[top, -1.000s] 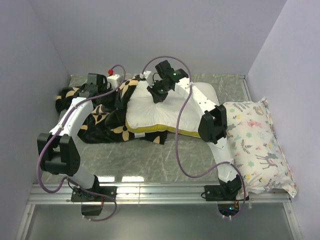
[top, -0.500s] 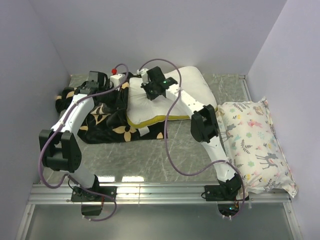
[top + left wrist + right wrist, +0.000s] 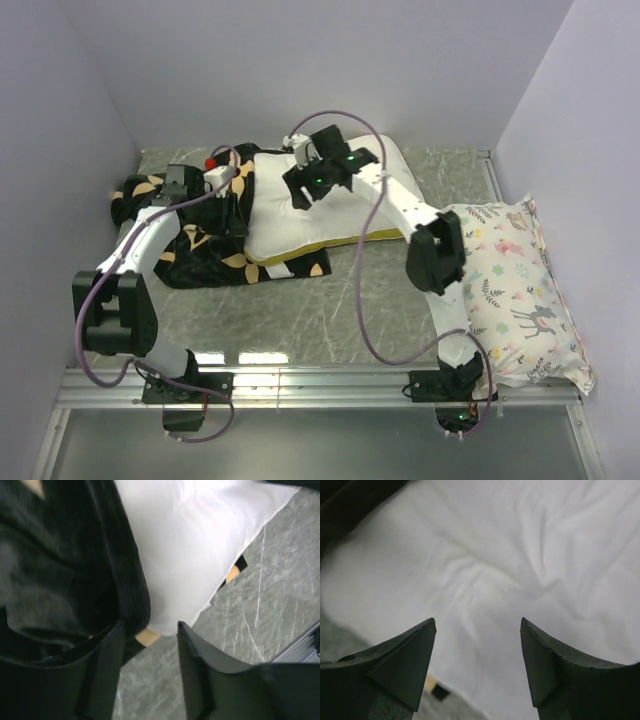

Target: Put the pillow into the pillowcase

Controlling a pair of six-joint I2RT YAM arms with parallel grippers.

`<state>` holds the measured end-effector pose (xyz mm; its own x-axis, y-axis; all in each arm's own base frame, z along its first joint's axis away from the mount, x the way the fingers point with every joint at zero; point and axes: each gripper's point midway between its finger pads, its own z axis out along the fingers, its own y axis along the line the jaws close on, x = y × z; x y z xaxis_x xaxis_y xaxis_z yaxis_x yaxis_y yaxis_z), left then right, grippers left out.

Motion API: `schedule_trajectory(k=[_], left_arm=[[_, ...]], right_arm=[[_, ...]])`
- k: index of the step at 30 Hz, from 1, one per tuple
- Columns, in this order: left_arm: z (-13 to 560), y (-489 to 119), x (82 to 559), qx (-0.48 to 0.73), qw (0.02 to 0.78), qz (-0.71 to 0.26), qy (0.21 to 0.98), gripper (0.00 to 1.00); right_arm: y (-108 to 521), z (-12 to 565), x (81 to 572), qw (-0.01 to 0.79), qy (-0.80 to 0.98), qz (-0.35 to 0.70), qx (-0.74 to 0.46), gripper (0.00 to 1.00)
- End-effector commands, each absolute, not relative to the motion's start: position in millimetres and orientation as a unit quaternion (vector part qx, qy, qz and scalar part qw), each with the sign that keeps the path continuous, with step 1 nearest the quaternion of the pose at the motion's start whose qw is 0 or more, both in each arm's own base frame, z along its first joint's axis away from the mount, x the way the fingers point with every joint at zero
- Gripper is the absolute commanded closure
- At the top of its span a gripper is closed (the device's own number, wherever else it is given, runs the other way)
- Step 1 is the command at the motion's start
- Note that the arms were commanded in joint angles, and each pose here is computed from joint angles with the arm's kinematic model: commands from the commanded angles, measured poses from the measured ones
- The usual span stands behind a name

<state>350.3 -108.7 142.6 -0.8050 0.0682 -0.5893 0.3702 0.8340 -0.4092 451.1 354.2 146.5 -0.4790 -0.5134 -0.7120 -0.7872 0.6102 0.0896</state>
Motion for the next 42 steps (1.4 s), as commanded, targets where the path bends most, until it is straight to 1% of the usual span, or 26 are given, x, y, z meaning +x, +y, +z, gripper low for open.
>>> schedule_trajectory(k=[1, 2, 3, 4, 5, 6, 7, 11, 12, 13, 14, 16, 17, 22, 23, 25, 26, 27, 29, 30, 31, 33, 34, 36, 38, 42], left_arm=[[178.8, -108.4, 339.8, 0.126, 0.346, -0.273, 0.889, 0.44], [176.9, -102.5, 337.0, 0.139, 0.354, -0.254, 0.889, 0.40], [168.3, -98.8, 328.7, 0.147, 0.350, -0.246, 0.892, 0.39], [171.4, -93.7, 323.9, 0.148, 0.360, -0.235, 0.891, 0.38], [168.8, -89.3, 321.3, 0.147, 0.364, -0.226, 0.892, 0.37], [161.9, -87.1, 315.2, 0.141, 0.359, -0.227, 0.894, 0.37], [163.7, -76.1, 315.4, 0.119, 0.366, -0.224, 0.895, 0.34], [166.5, -65.7, 309.4, 0.069, 0.354, -0.272, 0.892, 0.31], [167.6, -65.7, 307.7, 0.069, 0.353, -0.275, 0.892, 0.30], [172.3, -66.5, 305.3, 0.075, 0.361, -0.275, 0.888, 0.10], [169.2, -65.9, 301.4, 0.078, 0.364, -0.273, 0.887, 0.05], [175.3, -62.7, 298.5, 0.089, 0.388, -0.256, 0.881, 0.03], [170.4, -62.0, 294.7, 0.088, 0.386, -0.251, 0.883, 0.00], [161.3, -54.1, 291.3, 0.077, 0.391, -0.226, 0.889, 0.01], [156.4, -53.4, 290.8, 0.073, 0.390, -0.224, 0.890, 0.01], [155.4, -54.4, 294.8, 0.062, 0.393, -0.231, 0.888, 0.01], [157.2, -57.9, 298.2, 0.051, 0.394, -0.246, 0.884, 0.01], [156.8, -60.7, 299.9, 0.042, 0.391, -0.256, 0.883, 0.01], [147.8, -63.0, 303.4, 0.036, 0.383, -0.265, 0.884, 0.07], [143.6, -57.7, 307.4, 0.023, 0.385, -0.250, 0.888, 0.11], [137.0, -57.2, 310.1, 0.011, 0.378, -0.244, 0.893, 0.13], [131.0, -47.7, 321.4, -0.010, 0.384, -0.210, 0.899, 0.16], [123.8, -48.8, 324.8, -0.015, 0.378, -0.200, 0.904, 0.20], [120.1, -45.7, 335.2, -0.036, 0.383, -0.187, 0.904, 0.28], [113.8, -54.3, 341.4, -0.042, 0.377, -0.190, 0.906, 0.31], [115.6, -63.2, 362.4, -0.039, 0.405, -0.170, 0.898, 0.39]], right_arm=[[332.2, 197.7, 383.9, 0.315, 0.773, 0.255, -0.489, 0.23], [326.9, 202.1, 373.6, 0.320, 0.763, 0.249, -0.503, 0.23], [325.3, 192.7, 365.6, 0.316, 0.756, 0.241, -0.521, 0.23], [322.9, 168.2, 348.6, 0.289, 0.759, 0.234, -0.535, 0.21], [327.8, 171.4, 348.2, 0.311, 0.748, 0.230, -0.540, 0.21], [330.7, 165.7, 344.7, 0.315, 0.743, 0.226, -0.545, 0.20], [327.7, 147.5, 338.0, 0.306, 0.747, 0.215, -0.550, 0.19], [365.0, 143.8, 336.3, 0.383, 0.696, 0.168, -0.583, 0.14], [371.8, 144.5, 336.1, 0.398, 0.681, 0.161, -0.593, 0.06], [374.1, 136.1, 333.9, 0.404, 0.675, 0.156, -0.597, 0.04], [387.9, 147.0, 341.5, 0.445, 0.655, 0.147, -0.592, 0.04], [396.2, 144.1, 346.9, 0.468, 0.636, 0.129, -0.600, 0.02], [405.0, 140.5, 353.7, 0.482, 0.628, 0.122, -0.598, 0.02], [421.2, 134.5, 394.8, 0.526, 0.631, 0.056, -0.568, 0.02], [421.6, 125.3, 400.5, 0.524, 0.635, 0.043, -0.566, 0.02], [429.2, 126.1, 404.3, 0.523, 0.630, 0.044, -0.572, 0.07], [430.2, 110.6, 402.9, 0.506, 0.634, 0.043, -0.584, 0.10], [429.5, 105.9, 405.0, 0.499, 0.633, 0.040, -0.591, 0.25], [438.6, 101.8, 399.7, 0.481, 0.631, 0.068, -0.605, 0.45], [440.7, 101.6, 397.4, 0.469, 0.638, 0.088, -0.604, 0.66], [449.0, 120.4, 403.4, 0.476, 0.640, 0.107, -0.594, 0.77], [445.9, 127.6, 404.5, 0.450, 0.679, 0.158, -0.558, 1.00], [450.6, 148.8, 410.8, 0.461, 0.680, 0.177, -0.543, 1.00], [446.4, 157.1, 414.5, 0.446, 0.704, 0.219, -0.508, 1.00], [445.1, 169.2, 418.6, 0.446, 0.710, 0.238, -0.489, 1.00], [441.0, 172.3, 419.8, 0.436, 0.721, 0.254, -0.475, 1.00]])
